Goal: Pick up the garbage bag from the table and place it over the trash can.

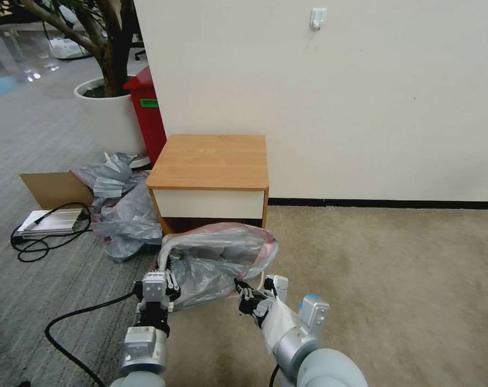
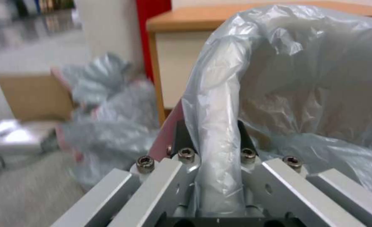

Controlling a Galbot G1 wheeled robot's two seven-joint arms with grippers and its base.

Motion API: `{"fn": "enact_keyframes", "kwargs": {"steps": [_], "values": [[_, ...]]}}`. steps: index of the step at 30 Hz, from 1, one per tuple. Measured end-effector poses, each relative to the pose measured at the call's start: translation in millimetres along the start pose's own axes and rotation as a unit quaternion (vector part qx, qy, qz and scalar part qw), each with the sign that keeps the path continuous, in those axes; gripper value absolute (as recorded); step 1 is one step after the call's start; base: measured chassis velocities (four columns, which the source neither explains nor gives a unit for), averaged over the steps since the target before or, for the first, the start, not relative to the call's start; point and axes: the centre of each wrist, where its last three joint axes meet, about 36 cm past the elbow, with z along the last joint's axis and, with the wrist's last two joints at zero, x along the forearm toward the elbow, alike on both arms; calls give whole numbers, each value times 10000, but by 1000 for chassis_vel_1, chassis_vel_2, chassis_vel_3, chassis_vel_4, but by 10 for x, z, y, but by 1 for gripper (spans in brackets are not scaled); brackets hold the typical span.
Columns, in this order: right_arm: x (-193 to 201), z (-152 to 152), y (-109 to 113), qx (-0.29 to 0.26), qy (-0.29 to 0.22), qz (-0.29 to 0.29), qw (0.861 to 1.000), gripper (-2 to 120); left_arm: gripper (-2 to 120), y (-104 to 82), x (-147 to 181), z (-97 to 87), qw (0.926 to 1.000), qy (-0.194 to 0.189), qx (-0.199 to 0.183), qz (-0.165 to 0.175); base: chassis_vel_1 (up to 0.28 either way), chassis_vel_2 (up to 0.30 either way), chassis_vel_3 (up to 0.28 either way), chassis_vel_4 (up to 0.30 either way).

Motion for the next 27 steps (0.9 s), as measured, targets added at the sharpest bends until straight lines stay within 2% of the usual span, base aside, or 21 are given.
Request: {"fn": "enact_keyframes", "kwargs": {"steps": [1, 2, 3, 8, 20, 23, 25, 27], "values": [[3, 0, -6, 5, -5, 7, 10000, 0, 3, 3, -1, -10, 10000, 39, 61, -9, 0, 0, 0, 0], [23, -10, -32, 33, -31, 21, 10000, 0, 3, 22, -9, -52, 9994, 195, 292, -45, 0, 0, 0, 0], [23, -10, -32, 33, -31, 21, 10000, 0, 3, 22, -9, -52, 9994, 195, 292, -45, 0, 0, 0, 0], [89, -51, -136, 99, -121, 160, 9997, 0, 3, 59, -19, -173, 9945, 637, 827, -119, 0, 0, 0, 0], [230, -97, -222, 141, -209, 312, 9992, 0, 3, 96, -68, -202, 9893, 910, 1116, -250, 0, 0, 0, 0], [209, -54, -257, 177, -212, 381, 9989, 0, 3, 92, -64, -251, 9853, 991, 1377, -198, 0, 0, 0, 0], [205, -49, -262, 180, -213, 388, 9989, 0, 3, 92, -61, -263, 9846, 1003, 1422, -184, 0, 0, 0, 0], [184, -23, -298, 224, -235, 446, 9985, 0, 3, 93, -43, -329, 9789, 1120, 1707, -73, 0, 0, 0, 0]]}}
